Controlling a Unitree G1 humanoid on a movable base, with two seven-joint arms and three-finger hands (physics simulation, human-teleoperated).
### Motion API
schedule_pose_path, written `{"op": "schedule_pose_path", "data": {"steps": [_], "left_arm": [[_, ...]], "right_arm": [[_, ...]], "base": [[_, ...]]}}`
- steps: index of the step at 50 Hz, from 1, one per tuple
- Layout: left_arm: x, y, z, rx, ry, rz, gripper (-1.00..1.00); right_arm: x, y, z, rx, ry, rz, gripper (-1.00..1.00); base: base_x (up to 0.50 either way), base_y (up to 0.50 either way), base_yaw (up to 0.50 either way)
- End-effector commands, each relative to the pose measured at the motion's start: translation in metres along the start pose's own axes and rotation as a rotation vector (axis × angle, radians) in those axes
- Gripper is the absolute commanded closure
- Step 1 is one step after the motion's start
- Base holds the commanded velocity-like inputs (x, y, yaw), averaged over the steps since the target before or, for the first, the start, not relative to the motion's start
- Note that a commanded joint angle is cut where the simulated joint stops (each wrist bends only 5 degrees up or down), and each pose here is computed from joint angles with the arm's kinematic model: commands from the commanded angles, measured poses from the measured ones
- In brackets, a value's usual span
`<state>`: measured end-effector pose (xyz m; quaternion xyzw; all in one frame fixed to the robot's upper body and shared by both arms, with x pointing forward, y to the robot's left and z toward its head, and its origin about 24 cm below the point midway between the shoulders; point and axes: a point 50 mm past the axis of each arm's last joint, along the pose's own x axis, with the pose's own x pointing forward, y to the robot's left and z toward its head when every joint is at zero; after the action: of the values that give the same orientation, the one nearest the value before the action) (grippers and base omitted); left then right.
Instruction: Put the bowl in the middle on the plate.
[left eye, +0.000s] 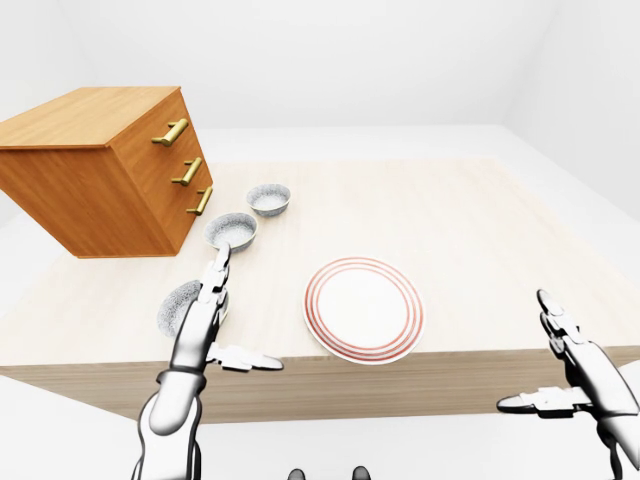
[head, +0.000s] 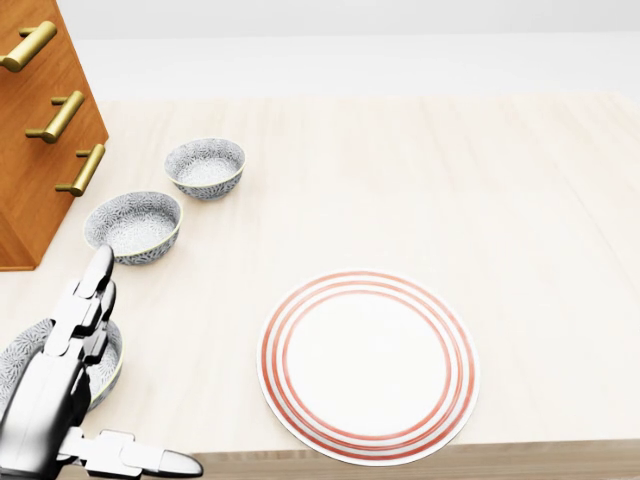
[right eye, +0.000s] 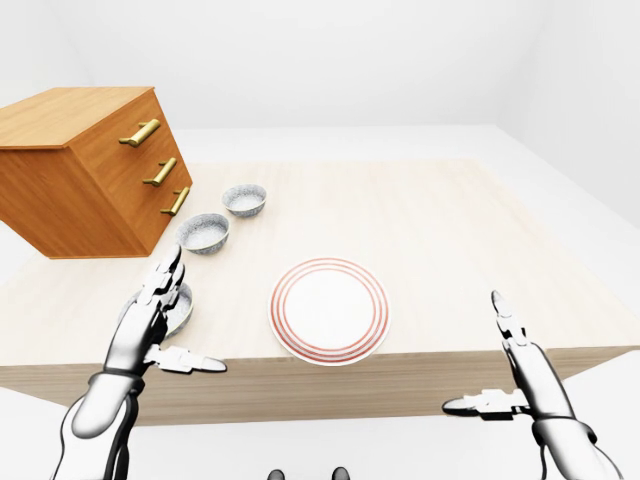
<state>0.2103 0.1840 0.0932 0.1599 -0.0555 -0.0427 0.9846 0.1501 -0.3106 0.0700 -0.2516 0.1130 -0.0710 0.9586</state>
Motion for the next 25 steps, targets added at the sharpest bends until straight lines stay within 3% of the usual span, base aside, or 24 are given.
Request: {"op": "schedule_pose_path", "data": {"steps": [1, 6, 9, 25], "left_arm": [[-0.002, -0.003, -0.004, -0.004, 0.021, -0.003, -1.0], [-0.002, -0.001, -0.007, -0.008, 0.033, 0.0, -1.0], [-0.001, -0.005, -0.013, -0.022, 0.055, -0.002, -1.0], [-0.001, -0.006, -0.014, -0.024, 0.057, -0.003, -1.0]], "right_arm": [[-0.01, 0.004, -0.014, 0.055, 0.033, -0.004, -1.0], [-0.007, 0.007, -0.016, 0.082, 0.042, -0.008, -1.0], [-0.006, 0.008, 0.0, 0.159, -0.036, 0.013, -1.0], [-0.006, 0.008, 0.004, 0.163, -0.058, 0.011, -1.0]], "base": [[0.0, 0.0, 0.0], [0.0, 0.0, 0.0], [0.0, 0.0, 0.0], [0.0, 0.0, 0.0]]}}
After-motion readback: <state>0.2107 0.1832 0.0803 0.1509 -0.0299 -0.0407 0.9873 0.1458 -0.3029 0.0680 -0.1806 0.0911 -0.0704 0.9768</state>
